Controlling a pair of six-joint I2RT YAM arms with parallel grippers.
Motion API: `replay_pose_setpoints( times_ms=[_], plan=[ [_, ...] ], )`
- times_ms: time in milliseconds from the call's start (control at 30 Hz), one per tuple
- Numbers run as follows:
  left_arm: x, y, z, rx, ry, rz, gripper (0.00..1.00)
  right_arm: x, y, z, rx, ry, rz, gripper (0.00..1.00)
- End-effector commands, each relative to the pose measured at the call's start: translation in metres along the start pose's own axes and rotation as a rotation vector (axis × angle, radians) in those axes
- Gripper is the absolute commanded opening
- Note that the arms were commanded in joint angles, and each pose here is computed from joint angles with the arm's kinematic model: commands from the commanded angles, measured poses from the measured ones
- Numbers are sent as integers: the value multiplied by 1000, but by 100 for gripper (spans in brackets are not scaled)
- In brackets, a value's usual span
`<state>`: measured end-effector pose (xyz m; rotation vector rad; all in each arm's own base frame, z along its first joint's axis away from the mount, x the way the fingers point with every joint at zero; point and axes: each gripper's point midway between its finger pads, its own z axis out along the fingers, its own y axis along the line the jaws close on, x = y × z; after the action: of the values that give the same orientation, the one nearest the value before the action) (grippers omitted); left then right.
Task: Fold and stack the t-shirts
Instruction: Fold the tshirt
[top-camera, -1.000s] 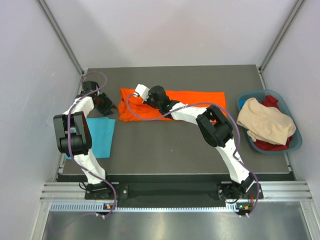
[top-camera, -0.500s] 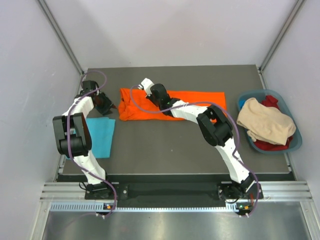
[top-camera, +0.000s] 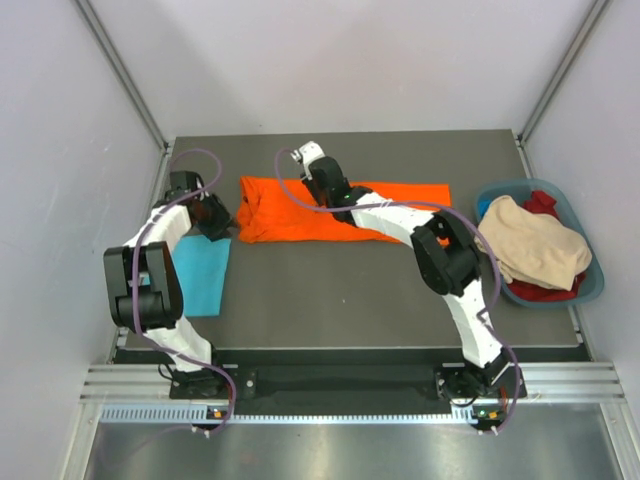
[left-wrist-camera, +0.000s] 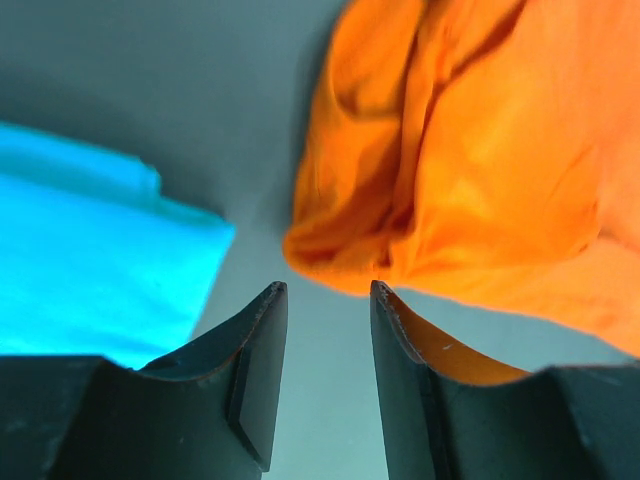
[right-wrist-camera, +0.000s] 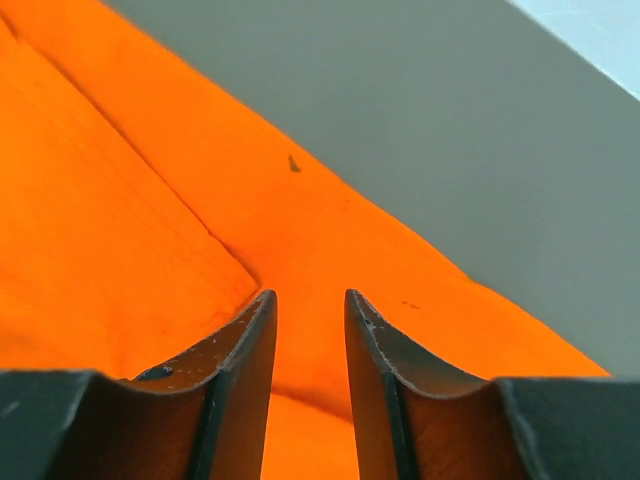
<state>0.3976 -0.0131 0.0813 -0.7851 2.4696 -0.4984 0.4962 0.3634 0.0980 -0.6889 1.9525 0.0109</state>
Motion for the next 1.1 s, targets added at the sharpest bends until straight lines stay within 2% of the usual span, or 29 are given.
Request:
replay_pose_setpoints(
  times_ms=[0, 200, 500, 667, 833, 1067],
  plan=[
    [8, -17, -10, 85, -9, 38, 44, -61, -31, -48, 0, -103, 177, 34],
    [27, -22, -5, 100, 10, 37, 40, -32, -67, -69, 65, -12, 353, 31],
    [32, -17, 12, 46, -20, 38, 40, 36, -104, -101, 111, 142, 425, 29],
    [23, 6, 25, -92, -45, 11, 40, 92, -142, -119, 191, 235, 526, 28],
    [19, 25, 29, -193, -67, -4, 41, 132, -164, -122, 253, 353, 529, 26],
    [16, 23, 35, -197, -65, -11, 40, 187, -179, -123, 326, 466, 531, 25]
  ],
)
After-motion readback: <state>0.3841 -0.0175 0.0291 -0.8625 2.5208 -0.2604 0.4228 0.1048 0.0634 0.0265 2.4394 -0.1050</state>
